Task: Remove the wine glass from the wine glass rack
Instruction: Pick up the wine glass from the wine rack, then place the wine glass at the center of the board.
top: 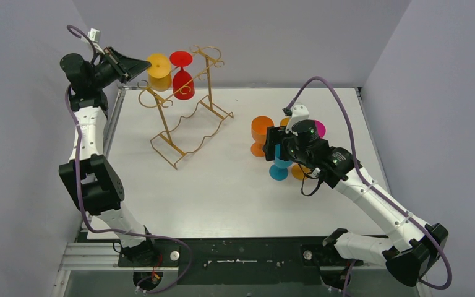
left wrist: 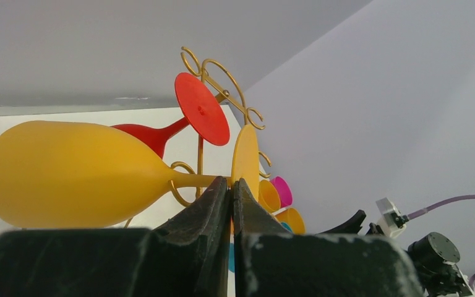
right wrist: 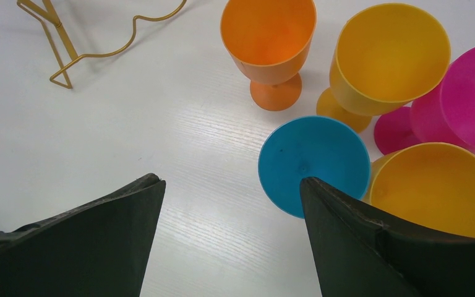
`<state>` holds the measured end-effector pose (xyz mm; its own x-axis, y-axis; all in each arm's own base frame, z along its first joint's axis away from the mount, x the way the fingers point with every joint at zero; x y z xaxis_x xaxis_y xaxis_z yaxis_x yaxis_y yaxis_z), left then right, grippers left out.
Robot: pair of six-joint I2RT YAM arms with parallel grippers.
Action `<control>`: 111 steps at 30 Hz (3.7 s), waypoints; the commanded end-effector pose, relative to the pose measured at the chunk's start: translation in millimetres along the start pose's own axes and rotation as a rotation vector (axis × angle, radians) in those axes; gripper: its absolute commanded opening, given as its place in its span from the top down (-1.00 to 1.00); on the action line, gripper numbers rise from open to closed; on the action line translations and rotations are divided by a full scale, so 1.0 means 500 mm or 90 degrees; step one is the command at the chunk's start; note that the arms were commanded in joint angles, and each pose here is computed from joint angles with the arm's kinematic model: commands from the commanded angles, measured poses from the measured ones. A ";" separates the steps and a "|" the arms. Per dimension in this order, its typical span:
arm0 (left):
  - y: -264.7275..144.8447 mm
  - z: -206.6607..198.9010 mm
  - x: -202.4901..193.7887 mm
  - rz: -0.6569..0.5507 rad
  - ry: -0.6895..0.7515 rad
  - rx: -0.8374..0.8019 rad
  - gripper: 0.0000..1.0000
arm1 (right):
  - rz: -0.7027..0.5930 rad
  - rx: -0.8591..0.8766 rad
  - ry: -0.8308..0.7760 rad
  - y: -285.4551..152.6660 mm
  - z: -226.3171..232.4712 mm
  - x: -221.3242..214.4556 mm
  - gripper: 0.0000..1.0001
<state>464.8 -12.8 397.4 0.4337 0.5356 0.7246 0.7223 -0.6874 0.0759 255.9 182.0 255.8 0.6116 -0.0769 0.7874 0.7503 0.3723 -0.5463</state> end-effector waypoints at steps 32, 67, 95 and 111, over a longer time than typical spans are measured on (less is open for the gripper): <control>-0.098 -0.020 0.126 -0.181 0.057 0.089 1.00 | -0.043 0.000 0.006 -0.016 -0.002 0.027 -0.67; -0.280 -0.140 -0.163 -0.153 0.105 0.332 1.00 | -0.052 0.038 0.010 0.003 0.029 0.052 -0.67; -0.109 -0.220 -0.479 0.059 0.043 0.039 1.00 | -0.050 0.264 0.100 0.029 0.148 0.062 -0.41; -0.057 -0.300 -0.547 0.120 0.046 -0.085 1.00 | 0.036 0.527 0.179 -0.001 0.205 0.048 -0.16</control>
<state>246.0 -208.5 273.1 0.5820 0.3380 0.7396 0.5776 -0.8120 -0.0835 255.1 262.3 278.1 0.7676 -0.2596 0.5861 0.4689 0.8508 -0.2373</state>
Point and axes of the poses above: each gripper's point midway between its finger pads, its own y axis out along the fingers, its own z axis along the line the jaws close on, x = y × z, the point moved 3 cm from there along -y, back along the fingers, and after that the axes turned 7 degrees about y, right-handed, at the moved point
